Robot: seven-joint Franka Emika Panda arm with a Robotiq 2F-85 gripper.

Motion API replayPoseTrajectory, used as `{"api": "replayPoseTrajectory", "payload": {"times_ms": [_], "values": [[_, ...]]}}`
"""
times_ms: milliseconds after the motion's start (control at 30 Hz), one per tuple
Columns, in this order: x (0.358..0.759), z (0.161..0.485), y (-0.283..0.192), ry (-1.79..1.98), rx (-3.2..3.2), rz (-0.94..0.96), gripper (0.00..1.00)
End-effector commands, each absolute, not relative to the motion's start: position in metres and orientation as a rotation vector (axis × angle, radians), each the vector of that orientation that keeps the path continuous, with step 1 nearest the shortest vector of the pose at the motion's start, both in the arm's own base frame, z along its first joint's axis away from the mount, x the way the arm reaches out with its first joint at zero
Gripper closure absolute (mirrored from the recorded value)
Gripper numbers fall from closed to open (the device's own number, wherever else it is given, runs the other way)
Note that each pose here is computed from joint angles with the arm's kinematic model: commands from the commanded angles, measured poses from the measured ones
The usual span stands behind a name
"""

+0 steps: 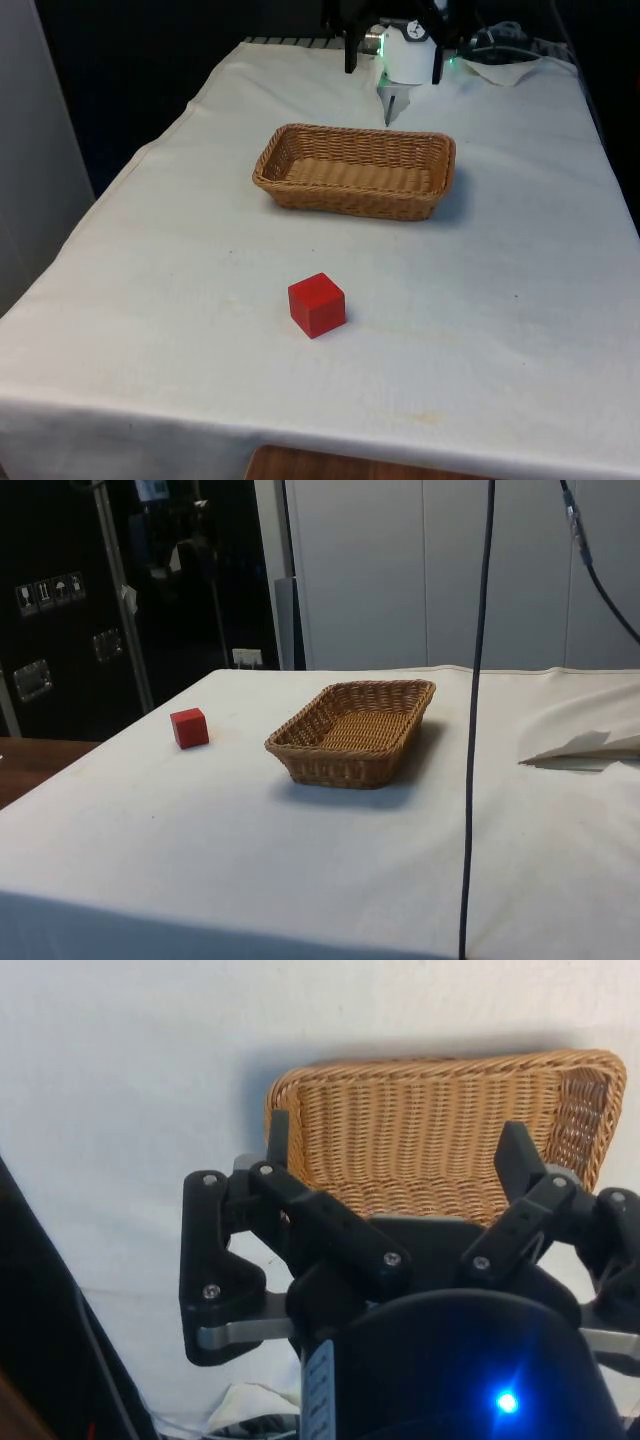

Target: Pick up the cube and place it into the basket.

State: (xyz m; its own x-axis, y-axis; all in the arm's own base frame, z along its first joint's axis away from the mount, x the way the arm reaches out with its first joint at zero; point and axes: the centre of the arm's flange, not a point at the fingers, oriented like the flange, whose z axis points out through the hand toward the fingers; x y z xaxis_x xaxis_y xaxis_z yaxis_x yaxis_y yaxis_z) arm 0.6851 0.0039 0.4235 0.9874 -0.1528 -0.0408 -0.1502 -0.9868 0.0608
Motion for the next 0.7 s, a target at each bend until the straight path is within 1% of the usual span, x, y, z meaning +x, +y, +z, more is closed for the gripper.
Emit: {"api": "replayPoseTrajectory", "payload": {"times_ms": [0, 333, 633, 667], "values": [[0.687, 0.421, 0.004, -0.257, 3.077, -0.054, 0.0], [0.694, 0.409, 0.004, -0.31, 3.063, -0.02, 0.0], [0.709, 0.383, 0.004, -0.378, 3.064, 0.045, 0.0], [0.707, 0.386, 0.004, -0.365, 3.058, 0.039, 0.0]]}}
